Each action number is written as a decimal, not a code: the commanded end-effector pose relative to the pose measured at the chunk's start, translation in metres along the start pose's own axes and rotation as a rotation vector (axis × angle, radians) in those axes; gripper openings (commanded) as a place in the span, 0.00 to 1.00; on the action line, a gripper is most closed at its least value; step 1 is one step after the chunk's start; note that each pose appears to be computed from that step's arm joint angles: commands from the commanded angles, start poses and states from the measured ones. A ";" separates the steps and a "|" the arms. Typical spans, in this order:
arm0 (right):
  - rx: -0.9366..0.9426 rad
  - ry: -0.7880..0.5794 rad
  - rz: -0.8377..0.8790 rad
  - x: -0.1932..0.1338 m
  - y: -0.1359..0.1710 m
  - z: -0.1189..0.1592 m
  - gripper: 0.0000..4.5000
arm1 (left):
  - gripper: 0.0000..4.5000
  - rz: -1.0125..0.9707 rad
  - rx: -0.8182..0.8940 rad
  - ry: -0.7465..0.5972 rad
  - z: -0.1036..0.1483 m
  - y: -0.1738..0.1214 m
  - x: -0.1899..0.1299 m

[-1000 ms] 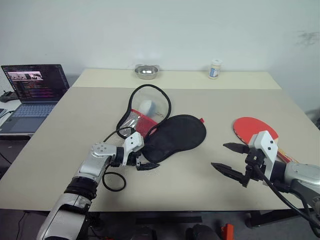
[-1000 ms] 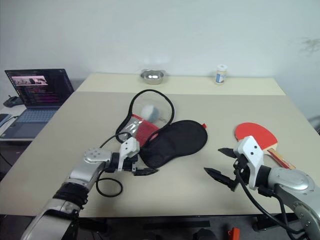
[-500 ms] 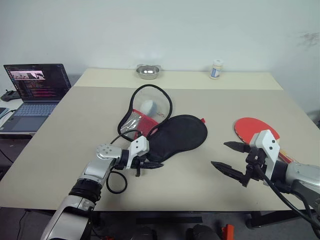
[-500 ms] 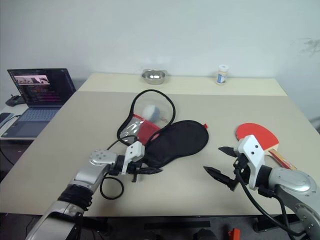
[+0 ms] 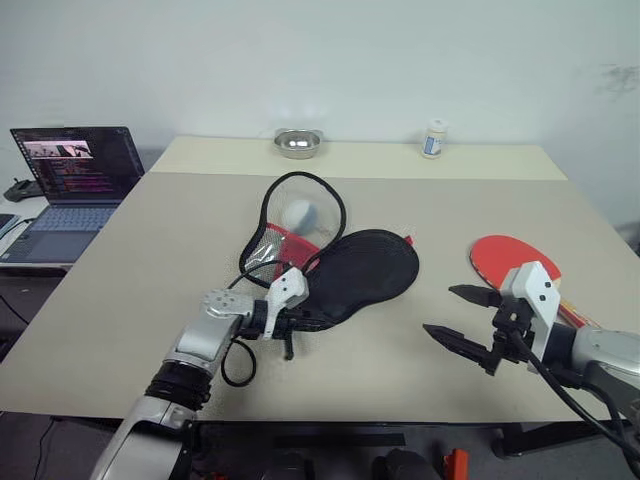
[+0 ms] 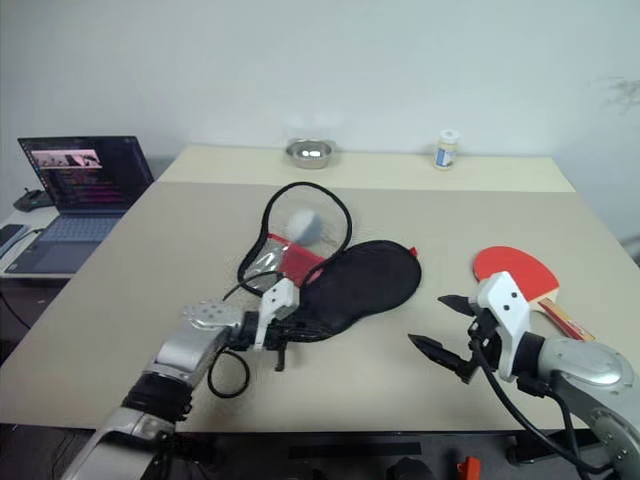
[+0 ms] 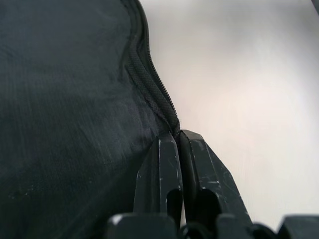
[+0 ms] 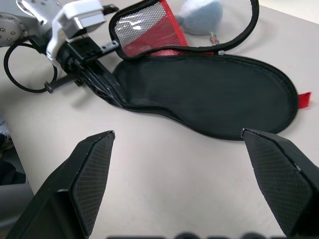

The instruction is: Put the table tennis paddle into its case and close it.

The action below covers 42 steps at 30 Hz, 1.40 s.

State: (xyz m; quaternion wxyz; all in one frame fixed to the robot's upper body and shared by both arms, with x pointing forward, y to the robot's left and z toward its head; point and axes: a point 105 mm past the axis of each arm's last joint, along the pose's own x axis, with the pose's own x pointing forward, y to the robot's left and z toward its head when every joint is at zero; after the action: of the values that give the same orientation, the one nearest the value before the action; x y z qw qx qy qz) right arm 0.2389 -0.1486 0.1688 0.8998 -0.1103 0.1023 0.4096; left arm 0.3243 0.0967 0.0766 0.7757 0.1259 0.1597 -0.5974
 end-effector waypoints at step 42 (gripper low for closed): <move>0.199 0.027 -0.159 0.049 -0.035 -0.011 1.00 | 0.81 0.030 0.090 -0.181 0.068 0.000 -0.024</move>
State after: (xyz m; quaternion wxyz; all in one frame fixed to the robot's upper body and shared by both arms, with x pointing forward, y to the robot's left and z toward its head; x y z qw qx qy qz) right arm 0.2918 -0.1423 0.1456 0.9315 -0.0316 0.1462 0.3316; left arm 0.3322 0.0941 0.1275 0.8041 0.0989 0.1009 -0.5774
